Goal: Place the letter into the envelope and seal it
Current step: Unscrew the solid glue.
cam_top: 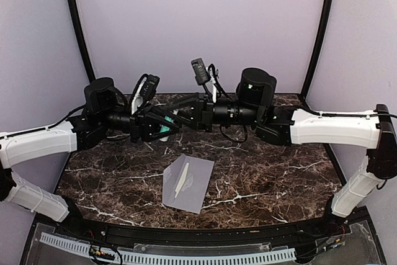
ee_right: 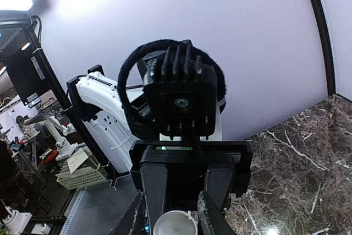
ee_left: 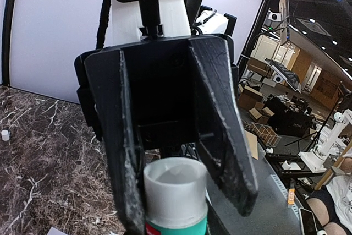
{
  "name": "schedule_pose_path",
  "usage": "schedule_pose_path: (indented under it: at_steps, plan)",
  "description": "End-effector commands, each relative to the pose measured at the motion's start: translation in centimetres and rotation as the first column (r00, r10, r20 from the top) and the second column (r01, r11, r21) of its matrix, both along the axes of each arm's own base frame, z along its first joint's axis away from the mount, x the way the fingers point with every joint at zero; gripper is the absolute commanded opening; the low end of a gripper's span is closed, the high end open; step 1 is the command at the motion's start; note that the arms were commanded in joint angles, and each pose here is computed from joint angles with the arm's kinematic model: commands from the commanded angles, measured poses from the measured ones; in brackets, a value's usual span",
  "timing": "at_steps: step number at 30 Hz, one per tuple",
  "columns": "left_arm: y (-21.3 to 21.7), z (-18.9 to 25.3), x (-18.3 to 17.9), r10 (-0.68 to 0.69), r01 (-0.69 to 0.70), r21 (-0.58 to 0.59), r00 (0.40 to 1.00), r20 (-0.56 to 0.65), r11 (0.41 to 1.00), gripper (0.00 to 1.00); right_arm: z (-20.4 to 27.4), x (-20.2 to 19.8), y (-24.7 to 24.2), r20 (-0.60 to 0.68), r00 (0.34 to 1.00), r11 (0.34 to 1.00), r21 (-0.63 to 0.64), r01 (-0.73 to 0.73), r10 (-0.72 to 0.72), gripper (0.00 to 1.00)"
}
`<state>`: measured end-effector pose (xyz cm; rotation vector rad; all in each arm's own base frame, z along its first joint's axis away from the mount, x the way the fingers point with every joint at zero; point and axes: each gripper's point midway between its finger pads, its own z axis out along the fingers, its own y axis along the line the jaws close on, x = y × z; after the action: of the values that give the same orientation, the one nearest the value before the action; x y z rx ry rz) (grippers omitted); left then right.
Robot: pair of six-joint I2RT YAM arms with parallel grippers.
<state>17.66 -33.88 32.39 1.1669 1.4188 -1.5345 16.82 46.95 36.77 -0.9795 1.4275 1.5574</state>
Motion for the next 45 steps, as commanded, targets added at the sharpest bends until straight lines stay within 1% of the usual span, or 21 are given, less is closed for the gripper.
schedule_pose_path:
  at_steps: [1,6,7,9,10,11,12,13,17,19,24,26,29,30,32,38,39,40,42,45]
  plan:
    - [-0.1,0.2,-0.4,-0.018,0.018,-0.014,1.0,0.007,1.0,0.07,1.7,-1.8,0.7,0.037,0.997,0.997,0.033,-0.07,0.069,0.24]
    - [0.0,0.3,-0.4,-0.016,0.016,-0.018,1.0,0.009,1.0,0.07,1.3,-1.3,0.9,0.021,0.999,0.999,0.021,-0.047,0.047,0.07]
    - [0.0,0.4,-0.4,-0.014,0.015,-0.02,1.0,0.011,1.0,0.07,1.3,-1.2,0.9,0.016,0.999,0.999,0.021,-0.04,0.04,0.05]
    - [0.1,0.5,-0.4,-0.011,0.011,-0.02,1.0,0.013,1.0,0.12,1.3,-1.0,0.8,0.008,1.0,0.999,0.018,-0.026,0.026,0.03]
    - [0.1,0.5,-0.4,-0.007,0.008,-0.019,1.0,0.012,1.0,0.2,1.4,-0.9,0.7,0.006,1.0,1.0,0.019,-0.015,0.015,0.03]
    - [0.1,0.5,-0.3,-0.006,0.006,-0.018,1.0,0.011,1.0,0.26,1.6,-0.7,0.7,0.008,1.0,1.0,0.017,-0.005,0.005,0.02]
    - [0.0,0.4,-0.2,0.0,0.0,-0.014,1.0,0.007,1.0,0.37,1.7,-0.6,0.6,0.009,1.0,1.0,0.01,0.006,-0.006,0.02]
    - [0.0,0.3,-0.2,0.002,-0.002,-0.011,1.0,0.005,1.0,0.45,1.9,-0.4,0.4,0.015,1.0,1.0,0.005,0.019,-0.019,0.02]
    - [0.0,0.4,-0.1,0.005,-0.005,-0.009,1.0,0.005,1.0,0.58,2.4,0.3,-0.2,0.043,0.996,0.997,-0.025,0.073,-0.072,0.02]
    - [0.0,0.3,-0.1,0.006,-0.006,-0.001,1.0,0.006,1.0,0.61,2.6,1.0,-0.7,0.047,0.993,0.993,-0.038,0.109,-0.107,0.02]
    - [-0.2,0.0,0.1,0.01,-0.01,0.012,1.0,0.004,1.0,0.61,3.5,1.8,-2.5,0.051,0.986,0.987,-0.032,0.16,-0.158,0.02]
    - [-0.2,-0.1,0.2,0.012,-0.012,0.015,1.0,0.0,1.0,0.6,3.6,2.0,-2.9,0.051,0.984,0.985,-0.03,0.172,-0.171,0.02]
    - [-0.3,-0.2,0.2,0.008,-0.008,0.015,1.0,-0.004,1.0,0.54,3.7,2.0,-3.3,0.049,0.984,0.984,-0.035,0.176,-0.174,0.02]
    - [-0.3,-0.2,0.2,0.006,-0.006,0.016,1.0,-0.008,1.0,0.51,3.6,1.9,-3.3,0.05,0.984,0.984,-0.04,0.171,-0.169,0.02]
    - [-0.3,-0.2,0.2,0.001,-0.001,0.013,1.0,-0.011,1.0,0.49,3.5,1.7,-3.2,0.049,0.987,0.987,-0.047,0.155,-0.152,0.02]
    - [-0.3,-0.1,0.0,-0.011,0.011,0.007,1.0,-0.016,1.0,0.49,3.0,1.1,-2.3,0.036,0.995,0.993,-0.073,0.094,-0.092,0.02]
    - [-0.3,-0.1,0.0,-0.012,0.012,0.006,1.0,-0.015,1.0,0.47,2.9,1.2,-2.2,0.033,0.995,0.993,-0.076,0.091,-0.089,0.01]
    - [-0.3,-0.2,0.0,-0.012,0.012,0.007,1.0,-0.016,1.0,0.41,2.9,1.1,-2.1,0.032,0.996,0.993,-0.075,0.088,-0.086,0.01]
    - [-0.4,-0.2,0.0,-0.013,0.013,0.009,1.0,-0.016,1.0,0.36,3.1,1.2,-2.1,0.033,0.995,0.993,-0.07,0.094,-0.091,0.01]
    - [-0.4,-0.4,0.0,-0.011,0.012,0.014,1.0,-0.015,1.0,0.35,3.4,1.3,-2.3,0.036,0.994,0.993,-0.064,0.104,-0.102,0.01]
